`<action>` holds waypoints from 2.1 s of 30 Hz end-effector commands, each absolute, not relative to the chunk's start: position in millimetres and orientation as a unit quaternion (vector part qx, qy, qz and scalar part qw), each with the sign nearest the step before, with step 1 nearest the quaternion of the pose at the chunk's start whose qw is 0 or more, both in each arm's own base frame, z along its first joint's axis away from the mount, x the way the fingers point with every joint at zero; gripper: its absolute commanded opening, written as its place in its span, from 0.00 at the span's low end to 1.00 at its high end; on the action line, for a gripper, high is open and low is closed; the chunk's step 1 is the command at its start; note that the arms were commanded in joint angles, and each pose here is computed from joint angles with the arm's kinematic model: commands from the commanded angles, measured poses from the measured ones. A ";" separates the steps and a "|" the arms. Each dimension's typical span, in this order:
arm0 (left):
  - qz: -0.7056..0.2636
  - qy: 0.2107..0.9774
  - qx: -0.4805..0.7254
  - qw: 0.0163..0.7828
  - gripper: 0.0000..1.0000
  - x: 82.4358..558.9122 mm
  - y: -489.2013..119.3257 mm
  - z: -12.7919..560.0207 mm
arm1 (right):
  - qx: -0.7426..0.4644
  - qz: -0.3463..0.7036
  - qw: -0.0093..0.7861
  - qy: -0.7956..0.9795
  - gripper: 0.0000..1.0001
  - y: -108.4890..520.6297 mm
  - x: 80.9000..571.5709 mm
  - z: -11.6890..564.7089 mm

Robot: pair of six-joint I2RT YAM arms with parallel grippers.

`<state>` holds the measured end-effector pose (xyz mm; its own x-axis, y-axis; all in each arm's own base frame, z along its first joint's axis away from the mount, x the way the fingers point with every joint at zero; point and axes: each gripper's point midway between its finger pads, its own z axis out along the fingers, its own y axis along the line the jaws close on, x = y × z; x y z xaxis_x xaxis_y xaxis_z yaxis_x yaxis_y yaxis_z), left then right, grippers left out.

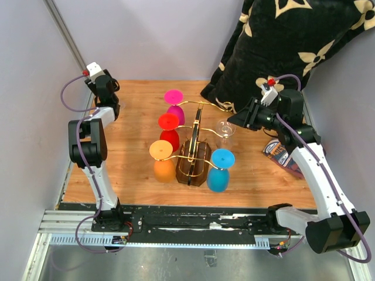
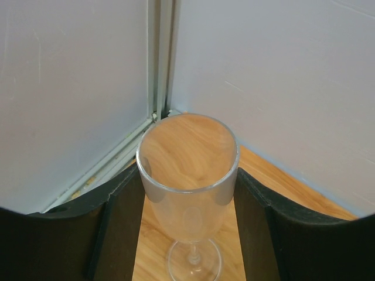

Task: Take the wine glass off the wine glass rack

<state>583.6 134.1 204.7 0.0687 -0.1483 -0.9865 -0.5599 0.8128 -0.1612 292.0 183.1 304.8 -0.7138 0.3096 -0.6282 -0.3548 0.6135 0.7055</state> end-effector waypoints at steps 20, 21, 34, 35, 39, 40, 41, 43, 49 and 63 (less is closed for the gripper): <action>0.063 0.674 -0.254 0.691 0.76 594.5 105.9 203.1 | -0.037 0.473 0.364 0.802 0.00 186.3 280.3 288.3; 0.058 0.673 -0.253 0.692 0.77 594.8 105.1 205.3 | -0.034 0.474 0.365 0.801 0.01 184.7 280.7 288.5; 0.034 0.695 -0.241 0.676 0.98 602.8 91.6 204.7 | -0.004 0.492 0.413 0.766 0.01 159.3 277.5 316.8; 0.036 0.699 -0.241 0.672 0.99 603.2 91.4 201.4 | -0.003 0.492 0.414 0.766 0.01 158.4 277.0 317.2; 0.041 0.713 -0.238 0.658 1.00 603.5 89.3 186.9 | -0.004 0.493 0.416 0.764 0.00 157.1 275.9 317.9; 0.045 0.715 -0.239 0.656 1.00 602.8 89.1 184.8 | -0.004 0.493 0.417 0.764 0.01 156.4 276.0 318.4; 0.050 0.716 -0.239 0.654 1.00 601.7 89.0 184.1 | -0.004 0.492 0.419 0.763 0.01 155.7 275.9 319.8; 0.059 0.713 -0.247 0.653 1.00 597.0 89.6 185.1 | -0.003 0.493 0.424 0.760 0.01 154.3 274.9 323.5; 0.073 0.714 -0.263 0.645 1.00 586.5 94.1 188.9 | 0.000 0.496 0.442 0.747 0.01 150.2 271.6 337.4; 0.065 0.704 -0.312 0.635 1.00 540.5 96.0 197.2 | 0.022 0.515 0.457 0.725 0.01 143.9 292.0 346.1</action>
